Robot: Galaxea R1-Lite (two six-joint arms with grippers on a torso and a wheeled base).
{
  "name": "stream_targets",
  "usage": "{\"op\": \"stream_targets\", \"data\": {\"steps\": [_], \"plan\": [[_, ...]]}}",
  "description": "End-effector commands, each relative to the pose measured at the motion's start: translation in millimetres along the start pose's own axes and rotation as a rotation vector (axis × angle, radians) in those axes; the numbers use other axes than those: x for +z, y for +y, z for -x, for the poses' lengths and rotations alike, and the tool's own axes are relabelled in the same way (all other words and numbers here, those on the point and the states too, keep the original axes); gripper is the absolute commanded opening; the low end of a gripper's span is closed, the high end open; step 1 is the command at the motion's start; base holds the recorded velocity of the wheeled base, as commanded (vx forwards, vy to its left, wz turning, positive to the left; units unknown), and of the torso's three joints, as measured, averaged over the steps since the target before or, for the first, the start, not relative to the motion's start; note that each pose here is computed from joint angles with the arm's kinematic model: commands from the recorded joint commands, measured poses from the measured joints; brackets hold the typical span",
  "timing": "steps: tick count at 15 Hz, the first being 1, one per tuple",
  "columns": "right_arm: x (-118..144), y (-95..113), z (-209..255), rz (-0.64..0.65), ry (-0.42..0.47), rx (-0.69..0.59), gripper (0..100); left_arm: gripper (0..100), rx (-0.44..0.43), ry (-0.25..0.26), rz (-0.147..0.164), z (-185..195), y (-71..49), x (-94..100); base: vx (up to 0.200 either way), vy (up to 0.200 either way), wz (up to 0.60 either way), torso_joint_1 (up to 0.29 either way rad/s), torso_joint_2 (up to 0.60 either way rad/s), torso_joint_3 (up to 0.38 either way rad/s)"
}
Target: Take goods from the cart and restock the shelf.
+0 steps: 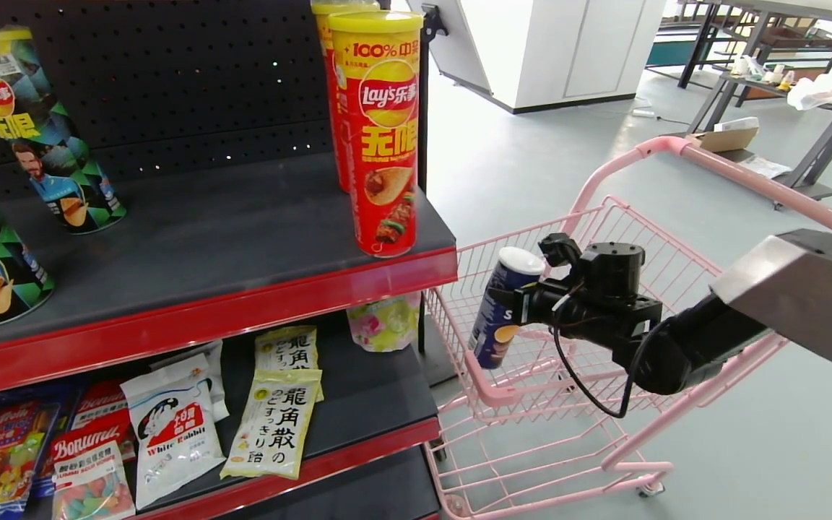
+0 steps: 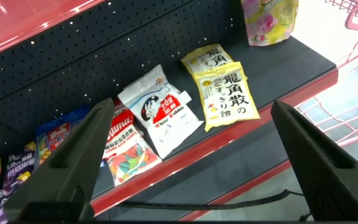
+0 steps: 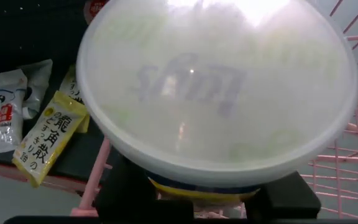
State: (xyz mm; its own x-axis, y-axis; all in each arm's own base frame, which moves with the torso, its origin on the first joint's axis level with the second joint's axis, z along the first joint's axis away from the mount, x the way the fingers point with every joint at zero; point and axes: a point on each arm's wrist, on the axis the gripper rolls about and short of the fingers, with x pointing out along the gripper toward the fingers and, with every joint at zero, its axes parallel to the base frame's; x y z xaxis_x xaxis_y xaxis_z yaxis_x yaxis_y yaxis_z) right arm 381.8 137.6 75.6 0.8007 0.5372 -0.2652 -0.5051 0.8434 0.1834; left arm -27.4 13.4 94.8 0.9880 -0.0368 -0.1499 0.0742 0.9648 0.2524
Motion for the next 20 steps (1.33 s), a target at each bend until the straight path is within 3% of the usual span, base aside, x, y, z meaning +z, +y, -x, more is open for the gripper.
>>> {"op": "stream_targets", "data": {"steps": [1,5,7,9,11,15,17,20], "plan": [[50.7,17.9,51.8,0.015,-0.055,0.004,0,100,0.001,0.002,0.000,-0.1,0.0,0.0,0.000,0.000,0.00,0.000,0.00,0.000],[118.1,37.6,122.0,0.019,-0.119,-0.076,0,100,-0.009,-0.003,0.003,0.1,-0.3,-0.5,0.000,0.000,0.00,0.000,0.00,0.000],[129.5,45.1,154.9,0.009,-0.132,-0.200,0,100,-0.017,-0.007,0.017,0.0,-0.5,-0.8,0.000,0.000,0.00,0.000,0.00,0.000],[126.1,56.6,201.4,0.010,-0.072,-0.216,0,100,-0.029,-0.008,0.017,0.0,-0.7,-0.9,0.000,0.000,0.00,0.000,0.00,0.000],[114.4,73.4,256.3,-0.001,0.048,-0.223,0,100,-0.027,-0.014,0.018,0.4,-0.5,-0.5,0.000,0.000,0.00,0.000,0.00,0.000],[69.4,84.6,320.3,0.023,0.080,-0.270,0,100,-0.009,0.026,0.000,1.2,0.5,3.6,0.000,0.000,0.00,0.000,0.00,0.000],[38.9,83.7,337.0,0.098,0.109,-0.311,0,100,-0.020,0.057,0.010,-0.5,4.5,24.1,0.000,0.000,0.00,0.000,0.00,0.000],[34.1,83.3,342.1,0.131,0.118,-0.341,0,100,-0.046,0.064,0.026,-4.4,9.6,52.6,0.000,0.000,0.00,0.000,0.00,0.000]]}}
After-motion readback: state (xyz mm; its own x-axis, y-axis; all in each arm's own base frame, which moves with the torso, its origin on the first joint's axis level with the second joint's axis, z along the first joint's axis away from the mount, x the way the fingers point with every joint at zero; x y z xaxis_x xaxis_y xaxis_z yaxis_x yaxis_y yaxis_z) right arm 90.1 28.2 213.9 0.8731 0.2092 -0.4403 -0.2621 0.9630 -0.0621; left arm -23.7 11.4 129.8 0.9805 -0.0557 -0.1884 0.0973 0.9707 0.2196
